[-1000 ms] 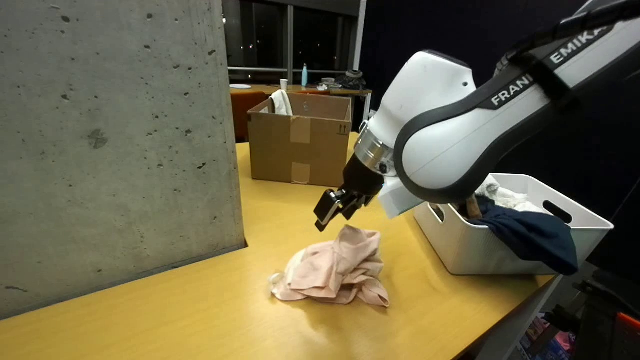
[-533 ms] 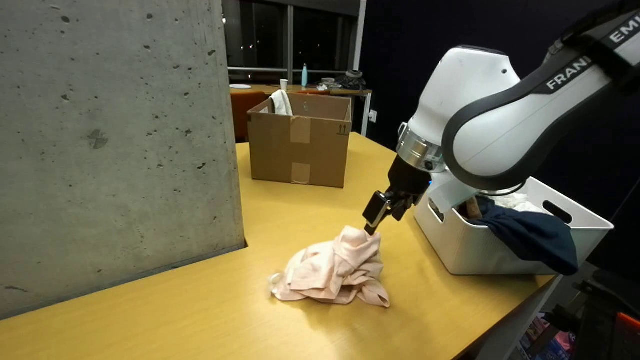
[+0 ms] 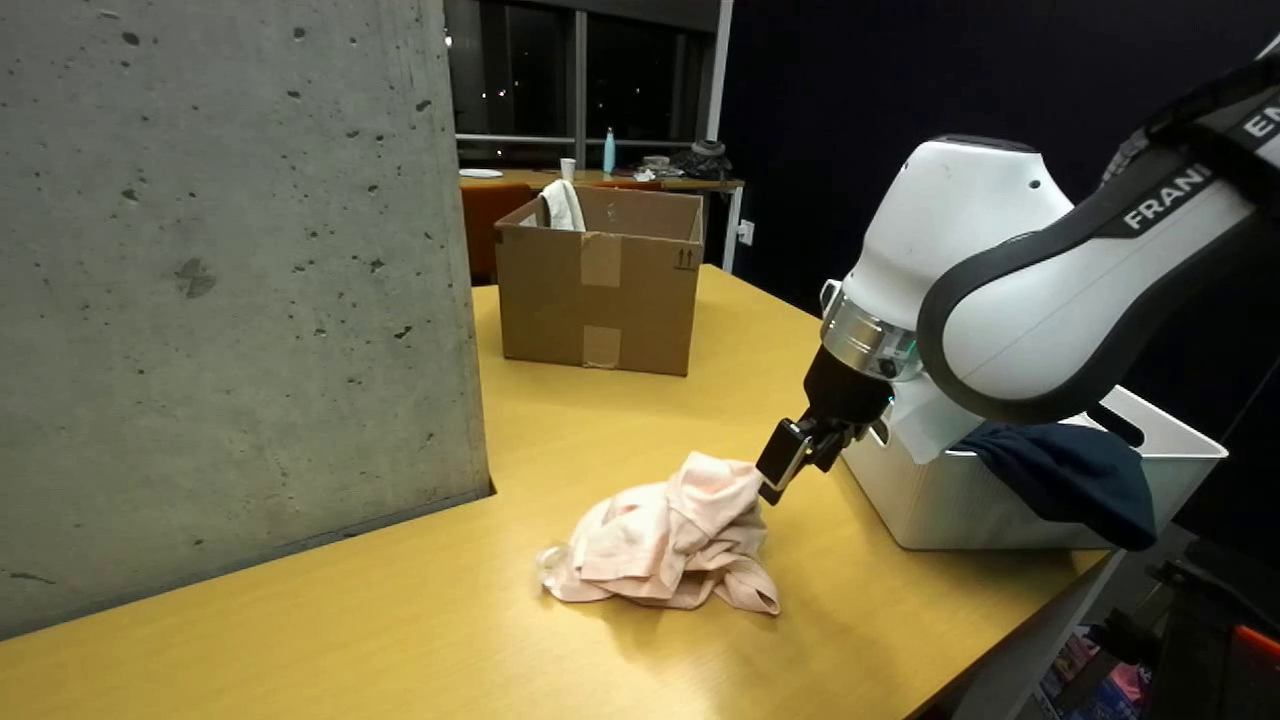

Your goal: Put the peach t-shirt over the radish then wrap the radish in the t-shirt and put the t-shirt in the white storage container.

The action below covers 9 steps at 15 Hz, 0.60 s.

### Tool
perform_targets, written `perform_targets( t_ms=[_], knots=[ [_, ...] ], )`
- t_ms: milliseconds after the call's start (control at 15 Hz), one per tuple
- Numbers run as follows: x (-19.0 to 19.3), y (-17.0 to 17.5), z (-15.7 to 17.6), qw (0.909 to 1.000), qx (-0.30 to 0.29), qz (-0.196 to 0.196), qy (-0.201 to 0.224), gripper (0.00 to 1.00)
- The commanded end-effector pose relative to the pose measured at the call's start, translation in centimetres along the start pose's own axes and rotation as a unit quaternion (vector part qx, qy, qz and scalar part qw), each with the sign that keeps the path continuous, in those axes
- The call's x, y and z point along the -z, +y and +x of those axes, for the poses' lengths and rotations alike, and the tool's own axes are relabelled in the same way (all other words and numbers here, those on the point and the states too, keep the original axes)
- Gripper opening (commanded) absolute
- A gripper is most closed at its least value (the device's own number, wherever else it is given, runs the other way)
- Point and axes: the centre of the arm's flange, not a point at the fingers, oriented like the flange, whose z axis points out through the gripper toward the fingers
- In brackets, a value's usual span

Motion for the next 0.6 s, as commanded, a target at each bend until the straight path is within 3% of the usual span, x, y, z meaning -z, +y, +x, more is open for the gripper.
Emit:
perform_targets(
  t_ms=[0, 200, 533],
  knots=[
    [-0.4, -1.4, 0.8, 0.9994, 0.013, 0.017, 0.028, 1.00],
    [-0.9, -2.5, 2.0, 0.9985, 0.014, 0.032, 0.043, 1.00],
    [-4.4, -2.6, 3.7, 0.9989, 0.009, 0.033, 0.031, 1.00]
  ],
)
